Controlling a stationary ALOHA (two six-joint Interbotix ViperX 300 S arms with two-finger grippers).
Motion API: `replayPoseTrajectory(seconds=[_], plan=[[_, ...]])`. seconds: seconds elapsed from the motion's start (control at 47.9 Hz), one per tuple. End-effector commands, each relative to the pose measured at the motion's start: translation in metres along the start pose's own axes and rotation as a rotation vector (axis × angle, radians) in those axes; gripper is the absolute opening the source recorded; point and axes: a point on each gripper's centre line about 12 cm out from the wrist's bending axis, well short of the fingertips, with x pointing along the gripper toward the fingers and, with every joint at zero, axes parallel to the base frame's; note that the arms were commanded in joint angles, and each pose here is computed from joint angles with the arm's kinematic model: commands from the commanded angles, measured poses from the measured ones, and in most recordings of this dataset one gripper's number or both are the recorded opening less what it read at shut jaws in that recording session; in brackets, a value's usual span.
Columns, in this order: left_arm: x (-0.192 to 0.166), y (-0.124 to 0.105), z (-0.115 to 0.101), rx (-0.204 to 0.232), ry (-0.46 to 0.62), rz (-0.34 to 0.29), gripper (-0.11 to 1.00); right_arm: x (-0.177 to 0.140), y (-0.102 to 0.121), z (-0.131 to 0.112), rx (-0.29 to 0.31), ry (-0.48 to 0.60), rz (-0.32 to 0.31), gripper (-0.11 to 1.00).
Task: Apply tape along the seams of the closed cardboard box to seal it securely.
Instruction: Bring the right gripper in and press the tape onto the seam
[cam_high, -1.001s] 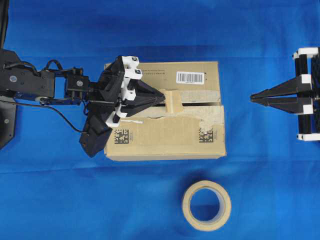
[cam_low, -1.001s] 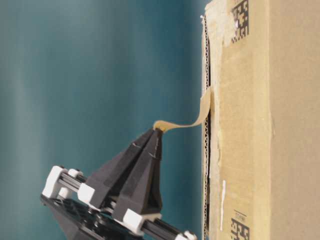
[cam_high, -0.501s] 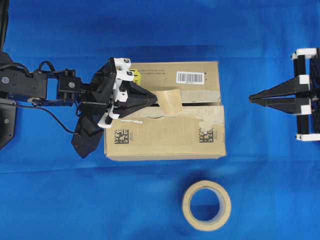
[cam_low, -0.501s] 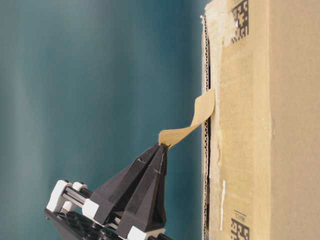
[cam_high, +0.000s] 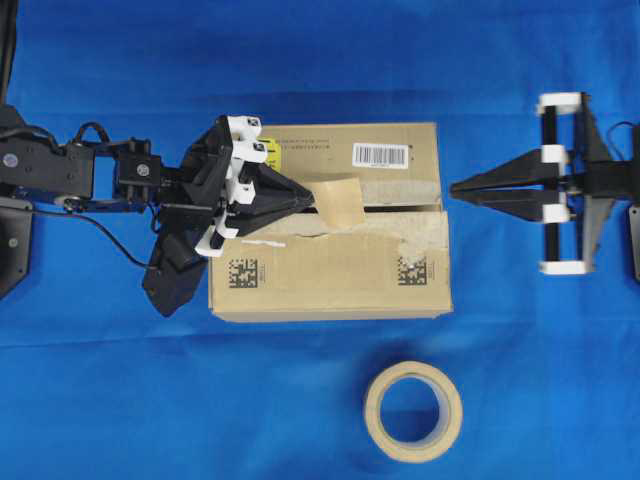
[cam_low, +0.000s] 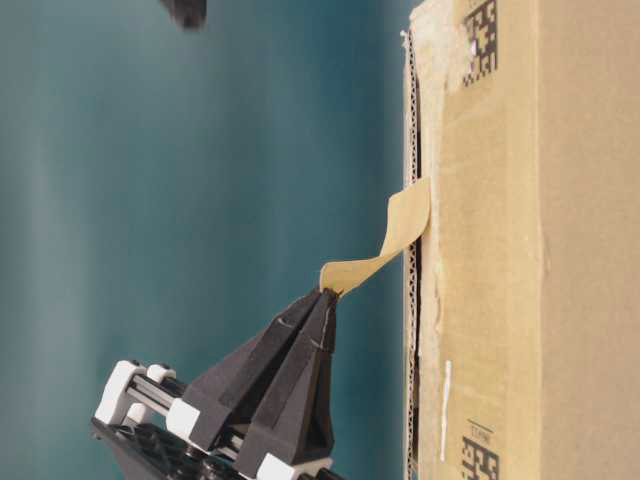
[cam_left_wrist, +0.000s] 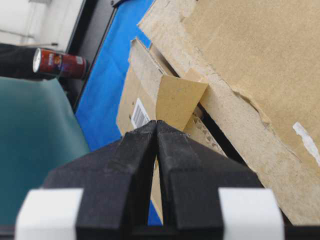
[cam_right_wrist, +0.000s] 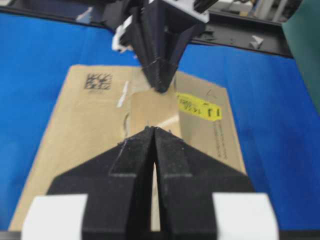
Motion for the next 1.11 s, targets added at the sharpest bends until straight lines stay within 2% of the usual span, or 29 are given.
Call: replayPoseTrajectory(seconds=[0.0, 0.188, 0.23, 0.271, 0.438, 0.48, 0.668, 1.085], plan=[[-0.001, 0.007, 0.003, -0.002, -0.009, 0.021, 0.00, 0.015, -0.004, 0.012, 0.006, -0.031, -0.016, -0.02], [-0.001, 0.007, 0.002, -0.002, -0.006, 0.017, 0.00, 0.046, -0.007, 0.015, 0.007, -0.019, -0.023, -0.01], [-0.001, 0.007, 0.002, -0.001, -0.006, 0.017, 0.00, 0.053, -0.007, 0.017, 0.009, -0.023, -0.023, 0.03], [-0.001, 0.007, 0.002, -0.002, -0.006, 0.016, 0.00, 0.059, -0.008, 0.018, 0.008, -0.025, -0.024, 0.12], [0.000, 0.007, 0.002, -0.001, -0.005, 0.018, 0.00, 0.080, -0.008, 0.019, 0.011, -0.019, -0.024, 0.62], [0.000, 0.007, 0.002, -0.002, -0.006, 0.016, 0.00, 0.082, -0.008, 0.019, 0.011, -0.017, -0.024, 0.69], [0.000, 0.007, 0.002, -0.002, -0.003, 0.010, 0.00, 0.085, -0.008, 0.015, 0.015, -0.006, -0.024, 0.48], [0.000, 0.005, 0.000, -0.002, 0.004, -0.001, 0.00, 0.107, -0.007, -0.029, 0.056, 0.087, -0.024, 0.47]])
